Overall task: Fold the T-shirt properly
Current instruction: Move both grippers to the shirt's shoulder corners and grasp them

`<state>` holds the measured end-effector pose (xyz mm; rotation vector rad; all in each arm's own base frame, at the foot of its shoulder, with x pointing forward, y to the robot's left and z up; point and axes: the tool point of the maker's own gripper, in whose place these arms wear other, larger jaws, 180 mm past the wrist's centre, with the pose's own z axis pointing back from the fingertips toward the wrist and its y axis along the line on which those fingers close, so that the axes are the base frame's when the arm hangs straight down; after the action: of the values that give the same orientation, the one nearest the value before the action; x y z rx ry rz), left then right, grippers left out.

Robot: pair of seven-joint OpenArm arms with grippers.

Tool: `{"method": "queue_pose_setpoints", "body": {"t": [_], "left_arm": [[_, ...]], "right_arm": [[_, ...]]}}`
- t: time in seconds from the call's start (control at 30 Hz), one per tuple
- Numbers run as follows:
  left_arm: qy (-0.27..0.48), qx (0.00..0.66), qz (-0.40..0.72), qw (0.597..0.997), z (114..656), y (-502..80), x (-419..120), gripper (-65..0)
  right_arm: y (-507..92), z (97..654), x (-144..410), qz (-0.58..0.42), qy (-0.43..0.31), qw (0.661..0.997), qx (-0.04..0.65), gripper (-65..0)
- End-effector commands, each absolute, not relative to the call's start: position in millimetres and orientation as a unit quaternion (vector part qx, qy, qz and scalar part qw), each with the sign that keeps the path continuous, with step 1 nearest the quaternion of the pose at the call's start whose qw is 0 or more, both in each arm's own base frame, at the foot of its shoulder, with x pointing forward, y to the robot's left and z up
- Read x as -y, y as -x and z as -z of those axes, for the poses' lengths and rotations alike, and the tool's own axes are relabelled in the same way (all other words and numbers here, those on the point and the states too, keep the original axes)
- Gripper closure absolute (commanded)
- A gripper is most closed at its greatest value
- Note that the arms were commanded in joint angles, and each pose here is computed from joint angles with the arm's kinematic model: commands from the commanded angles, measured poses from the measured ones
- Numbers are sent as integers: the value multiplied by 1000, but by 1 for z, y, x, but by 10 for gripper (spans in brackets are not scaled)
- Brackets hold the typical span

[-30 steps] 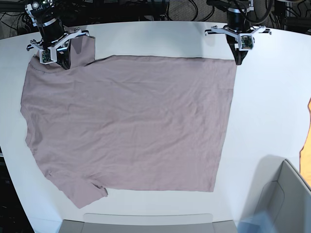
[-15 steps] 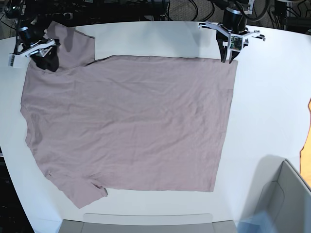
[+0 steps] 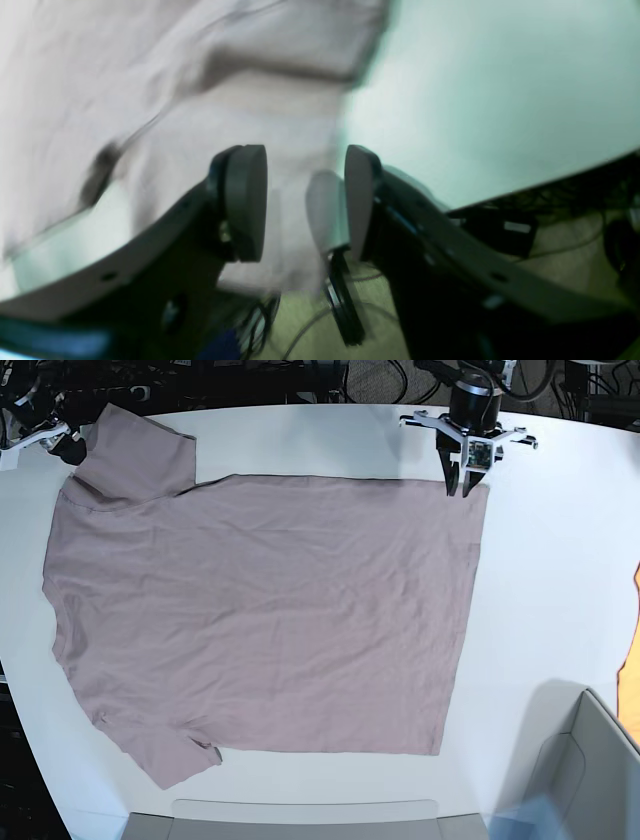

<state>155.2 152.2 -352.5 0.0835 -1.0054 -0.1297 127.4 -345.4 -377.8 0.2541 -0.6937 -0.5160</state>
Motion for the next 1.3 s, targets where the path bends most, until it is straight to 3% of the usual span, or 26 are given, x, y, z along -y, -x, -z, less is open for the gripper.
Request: {"method": "queue_pose_setpoints", "body": {"t": [0.0,0.3,0.6,0.8,1.03,1.27], "left_arm": [[-43,494,62,866,345,-157,-153,-116],[-39,502,33,863,343,-164,-147,-116],[-40,454,21,890,358,-170,-153,-126],[56,439,-137,886,357,-174,-175,-246],[149,385,-193,890,350,-203,-211,-253],[185,319,-223,902,371,-215,-223,-253]], "right_arm": [[-132,371,351,237,-124,898,348,-257],[-137,408,348,246,-153,909,300,-257],[-134,429,315,227,-188,919,264,-257],[-124,435,305,235,-196,918,254,-257],[-121,436,307,234,-193,919,251,-256],[-122,436,305,236,-195,918,252,-256]]}}
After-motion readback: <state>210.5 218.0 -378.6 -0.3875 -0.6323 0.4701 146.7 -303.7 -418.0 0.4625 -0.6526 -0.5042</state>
